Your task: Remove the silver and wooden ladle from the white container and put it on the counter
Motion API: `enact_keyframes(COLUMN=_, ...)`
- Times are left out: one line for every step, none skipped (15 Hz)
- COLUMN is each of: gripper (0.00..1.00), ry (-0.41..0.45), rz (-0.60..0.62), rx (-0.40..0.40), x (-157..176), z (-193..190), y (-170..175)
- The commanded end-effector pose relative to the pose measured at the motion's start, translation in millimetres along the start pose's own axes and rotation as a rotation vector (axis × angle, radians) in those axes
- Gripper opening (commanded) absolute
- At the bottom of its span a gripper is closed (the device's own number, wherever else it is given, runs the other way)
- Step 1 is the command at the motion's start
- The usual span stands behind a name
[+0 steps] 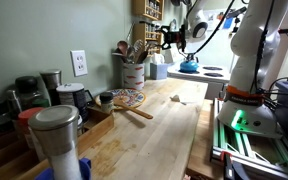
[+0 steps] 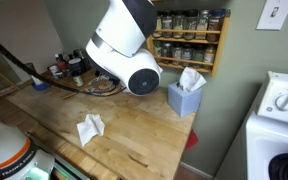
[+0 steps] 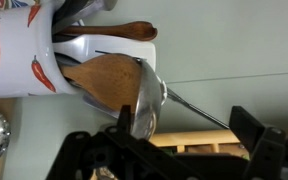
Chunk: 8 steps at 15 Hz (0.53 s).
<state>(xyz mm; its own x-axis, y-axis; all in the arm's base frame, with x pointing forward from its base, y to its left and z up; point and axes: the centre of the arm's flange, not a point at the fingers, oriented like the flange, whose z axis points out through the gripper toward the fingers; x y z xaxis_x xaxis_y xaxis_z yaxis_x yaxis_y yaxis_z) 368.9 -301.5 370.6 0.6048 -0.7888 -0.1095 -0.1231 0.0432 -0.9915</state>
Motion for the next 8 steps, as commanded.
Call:
enact_keyframes(gripper=1.0, ry=-0.021, rz=0.01, rx=0.062, x=4.4, z=7.1, y=12.4)
enact_keyframes(gripper=1.0, ry=-0.031, rz=0.012, rx=0.074, x=3.1, z=9.9, y=13.5)
enact_keyframes(gripper=1.0, ry=-0.041, rz=0.017, rx=0.091, x=1.2, z=12.9, y=13.5)
enact_keyframes(gripper=1.0, ry=-0.052, rz=0.016, rx=0.106, x=-1.0, z=16.0, y=12.5)
enact_keyframes(gripper=1.0, ry=-0.062, rz=0.012, rx=0.12, x=-3.0, z=18.8, y=11.0)
enact_keyframes(gripper=1.0, ry=-0.066, rz=0.004, rx=0.135, x=-5.1, z=20.8, y=8.2)
enact_keyframes(gripper=1.0, ry=-0.07, rz=-0.003, rx=0.151, x=-6.2, z=21.9, y=5.6)
enact_keyframes(gripper=1.0, ry=-0.073, rz=-0.009, rx=0.161, x=-6.8, z=22.9, y=3.4)
